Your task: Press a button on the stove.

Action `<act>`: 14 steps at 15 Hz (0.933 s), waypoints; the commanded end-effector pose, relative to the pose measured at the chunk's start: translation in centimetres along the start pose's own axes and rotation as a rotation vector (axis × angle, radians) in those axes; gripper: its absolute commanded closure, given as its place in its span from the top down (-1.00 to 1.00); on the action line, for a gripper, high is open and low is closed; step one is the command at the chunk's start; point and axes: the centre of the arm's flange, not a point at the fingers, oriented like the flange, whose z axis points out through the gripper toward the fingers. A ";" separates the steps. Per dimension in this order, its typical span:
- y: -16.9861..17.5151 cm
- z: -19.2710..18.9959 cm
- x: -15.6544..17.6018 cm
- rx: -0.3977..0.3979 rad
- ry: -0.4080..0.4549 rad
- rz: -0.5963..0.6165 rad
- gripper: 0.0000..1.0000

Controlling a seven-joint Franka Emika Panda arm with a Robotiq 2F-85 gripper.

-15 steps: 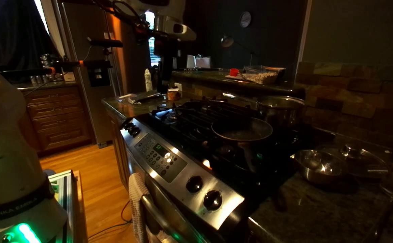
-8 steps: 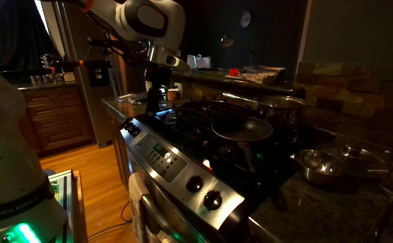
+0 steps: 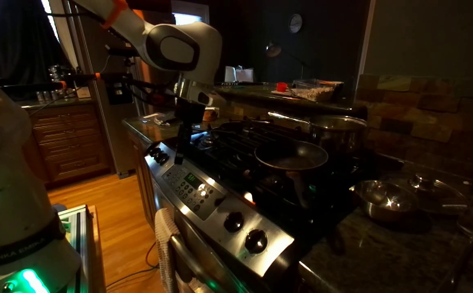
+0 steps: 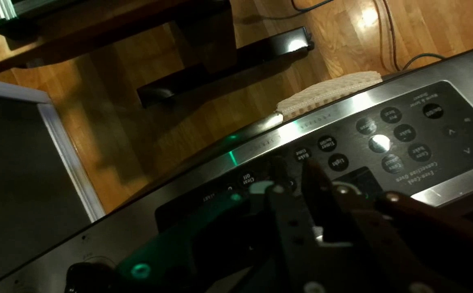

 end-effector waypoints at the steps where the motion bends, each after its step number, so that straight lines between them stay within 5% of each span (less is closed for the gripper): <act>1: 0.1 0.0 0.0 0.002 -0.001 0.002 -0.65; 5: -0.4 2.2 0.6 -0.005 -0.012 -0.022 -1.00; 14: -0.7 8.6 2.0 -0.014 -0.017 -0.133 -1.00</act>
